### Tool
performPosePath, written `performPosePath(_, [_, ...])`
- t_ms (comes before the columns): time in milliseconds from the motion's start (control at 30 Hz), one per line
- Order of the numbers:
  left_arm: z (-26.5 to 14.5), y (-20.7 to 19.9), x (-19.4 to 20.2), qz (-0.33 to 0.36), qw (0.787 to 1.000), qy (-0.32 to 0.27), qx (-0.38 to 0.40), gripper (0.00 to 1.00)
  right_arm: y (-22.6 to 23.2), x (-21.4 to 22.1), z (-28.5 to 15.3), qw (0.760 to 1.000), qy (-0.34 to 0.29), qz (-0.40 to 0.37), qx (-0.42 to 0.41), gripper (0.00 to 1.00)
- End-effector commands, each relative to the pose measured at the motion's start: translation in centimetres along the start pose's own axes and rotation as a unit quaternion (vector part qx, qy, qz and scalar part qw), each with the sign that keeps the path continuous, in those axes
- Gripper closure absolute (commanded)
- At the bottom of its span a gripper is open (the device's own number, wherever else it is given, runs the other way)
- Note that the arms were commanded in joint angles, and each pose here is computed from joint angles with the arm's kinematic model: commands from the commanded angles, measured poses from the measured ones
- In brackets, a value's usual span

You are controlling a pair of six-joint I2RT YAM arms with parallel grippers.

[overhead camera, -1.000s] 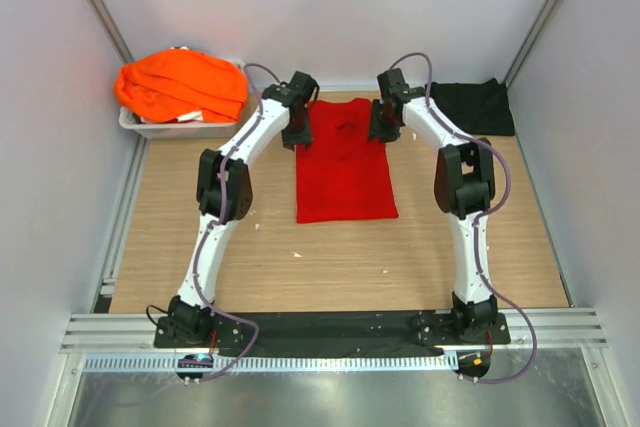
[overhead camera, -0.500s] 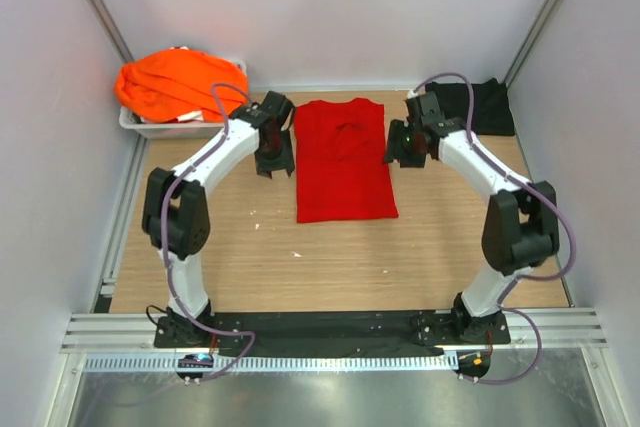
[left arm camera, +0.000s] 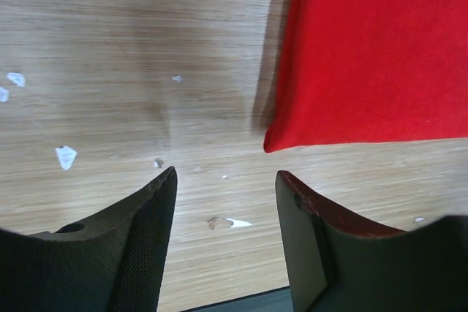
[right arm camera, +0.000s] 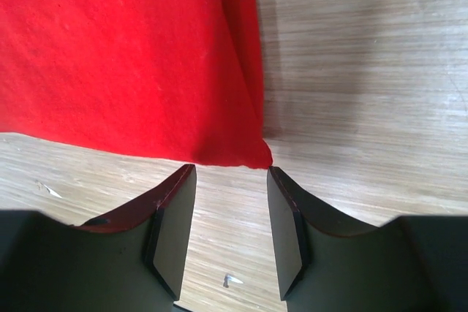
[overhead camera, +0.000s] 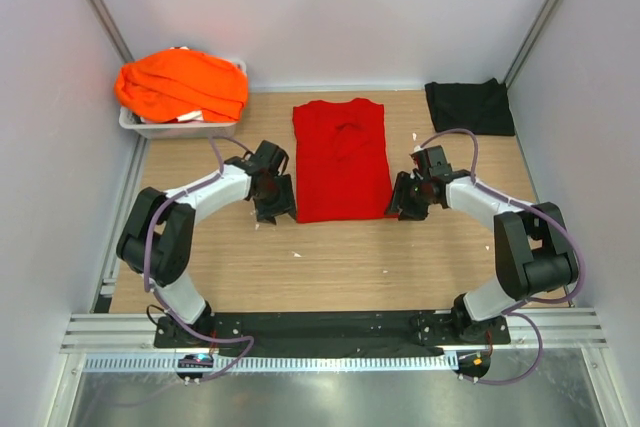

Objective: Fold and stack the t-shirts
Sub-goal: Fold the tshirt

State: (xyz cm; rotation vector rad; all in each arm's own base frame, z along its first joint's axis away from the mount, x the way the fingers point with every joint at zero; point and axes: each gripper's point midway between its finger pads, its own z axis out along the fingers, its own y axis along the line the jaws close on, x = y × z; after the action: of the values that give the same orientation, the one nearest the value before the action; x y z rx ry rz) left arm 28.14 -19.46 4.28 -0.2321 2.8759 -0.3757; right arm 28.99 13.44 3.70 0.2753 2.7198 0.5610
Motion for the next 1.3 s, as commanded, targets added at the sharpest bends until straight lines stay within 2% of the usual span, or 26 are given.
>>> performPosePath(0, [-0.9,-3.3,-1.8,-0.004,0.996,-0.047,0.072,0.42,1.3,-2.2,-0.2,0.999,-0.041,-0.003,-0.034,0.51])
performPosePath(400, [1.9,-2.2,0.7,-0.011,0.998,-0.02,0.065,0.46,-0.4,-0.7,1.3,0.999,-0.023,0.01,-0.028,0.56])
performPosePath(800, [3.7,-1.8,2.0,-0.021,0.997,-0.006,0.069,0.57,-1.7,0.6,2.0,1.0,-0.013,0.017,-0.017,0.57])
performPosePath(1267, [4.4,-1.4,1.8,-0.023,0.998,-0.009,0.058,0.67,-3.3,1.1,1.6,1.0,-0.014,0.02,0.006,0.53])
